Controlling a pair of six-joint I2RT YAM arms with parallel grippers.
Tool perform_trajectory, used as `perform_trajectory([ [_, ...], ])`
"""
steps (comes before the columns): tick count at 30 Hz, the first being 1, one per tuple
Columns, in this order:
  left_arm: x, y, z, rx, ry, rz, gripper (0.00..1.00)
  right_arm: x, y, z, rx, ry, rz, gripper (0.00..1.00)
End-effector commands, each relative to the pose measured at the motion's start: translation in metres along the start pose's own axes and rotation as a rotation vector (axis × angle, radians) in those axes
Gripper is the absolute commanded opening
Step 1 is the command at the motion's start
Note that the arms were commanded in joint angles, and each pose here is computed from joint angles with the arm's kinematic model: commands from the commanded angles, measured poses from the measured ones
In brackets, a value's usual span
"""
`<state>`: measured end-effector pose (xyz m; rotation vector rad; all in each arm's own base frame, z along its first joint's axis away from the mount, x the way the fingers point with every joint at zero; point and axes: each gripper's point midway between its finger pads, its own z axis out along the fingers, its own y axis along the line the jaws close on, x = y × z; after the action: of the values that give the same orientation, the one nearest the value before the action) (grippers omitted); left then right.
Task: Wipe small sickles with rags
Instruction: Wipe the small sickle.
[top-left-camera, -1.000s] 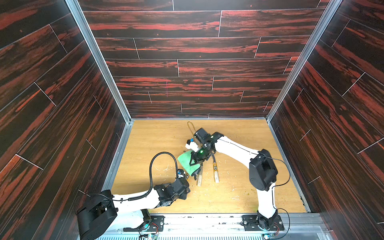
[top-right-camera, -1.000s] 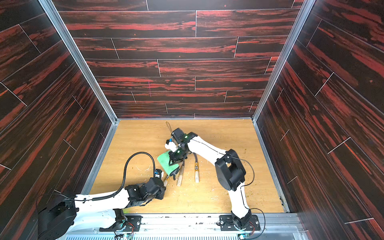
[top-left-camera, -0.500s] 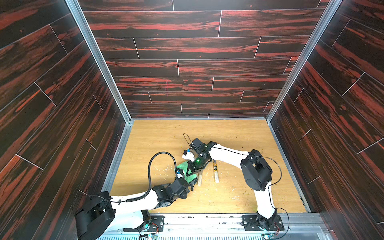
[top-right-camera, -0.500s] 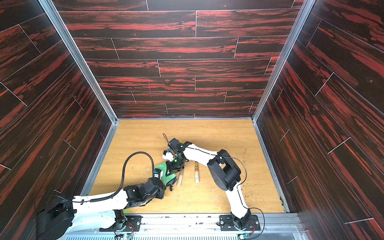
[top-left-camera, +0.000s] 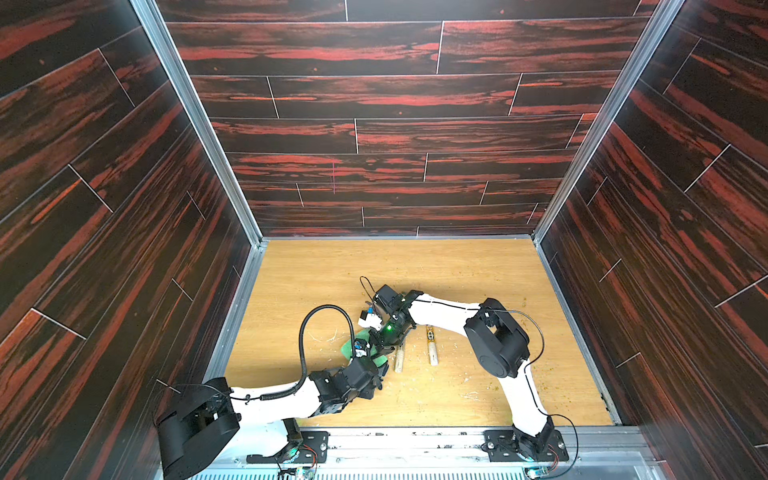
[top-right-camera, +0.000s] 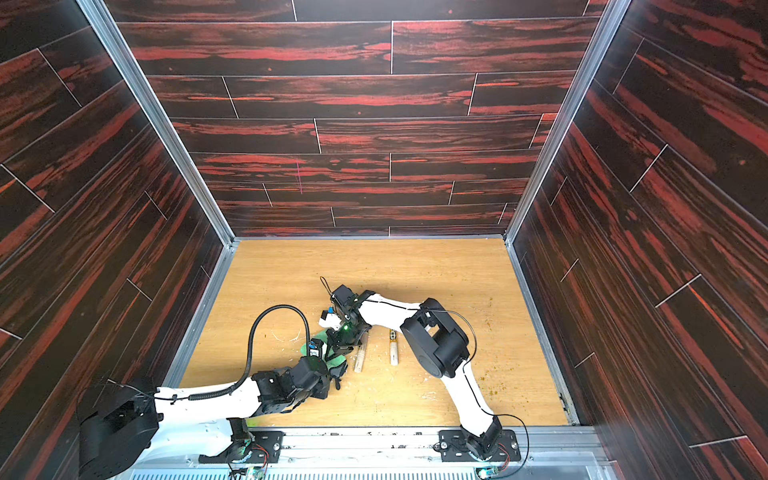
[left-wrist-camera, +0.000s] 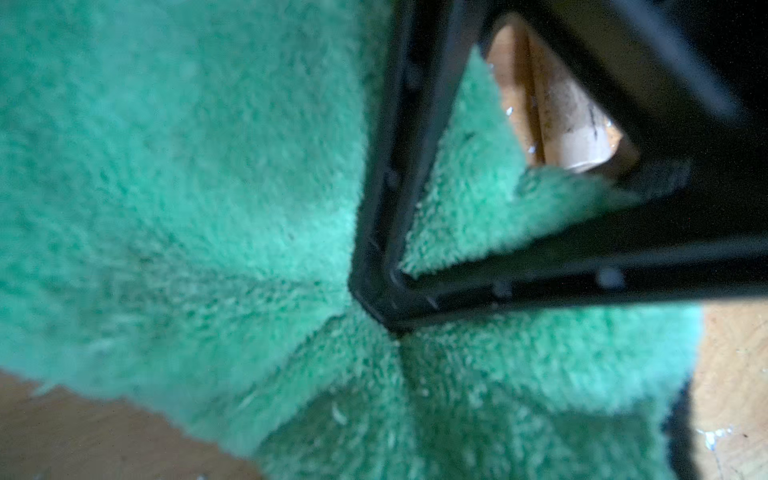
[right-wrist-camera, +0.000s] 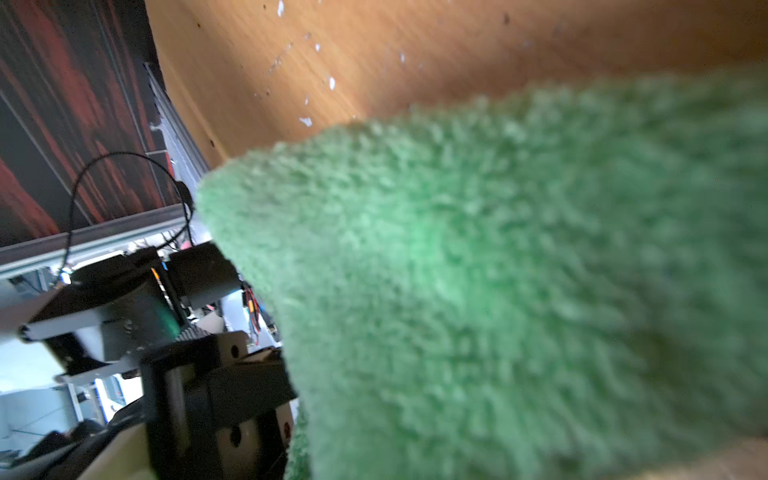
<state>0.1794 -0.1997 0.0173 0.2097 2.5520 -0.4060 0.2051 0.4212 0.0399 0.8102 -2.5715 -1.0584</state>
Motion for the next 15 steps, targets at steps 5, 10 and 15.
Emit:
perform_trajectory([
  [5, -0.017, -0.006, -0.017, 0.051, -0.088, -0.047, 0.11, -0.006, -0.080, 0.016, 0.175, 0.008, 0.134, 0.00],
  [10, -0.010, 0.000, -0.018, 0.052, -0.079, -0.067, 0.11, -0.018, -0.101, -0.002, 0.234, -0.033, 0.153, 0.00],
  [15, -0.005, 0.004, -0.020, 0.053, -0.070, -0.077, 0.11, -0.035, -0.107, -0.021, 0.287, -0.081, 0.136, 0.00],
])
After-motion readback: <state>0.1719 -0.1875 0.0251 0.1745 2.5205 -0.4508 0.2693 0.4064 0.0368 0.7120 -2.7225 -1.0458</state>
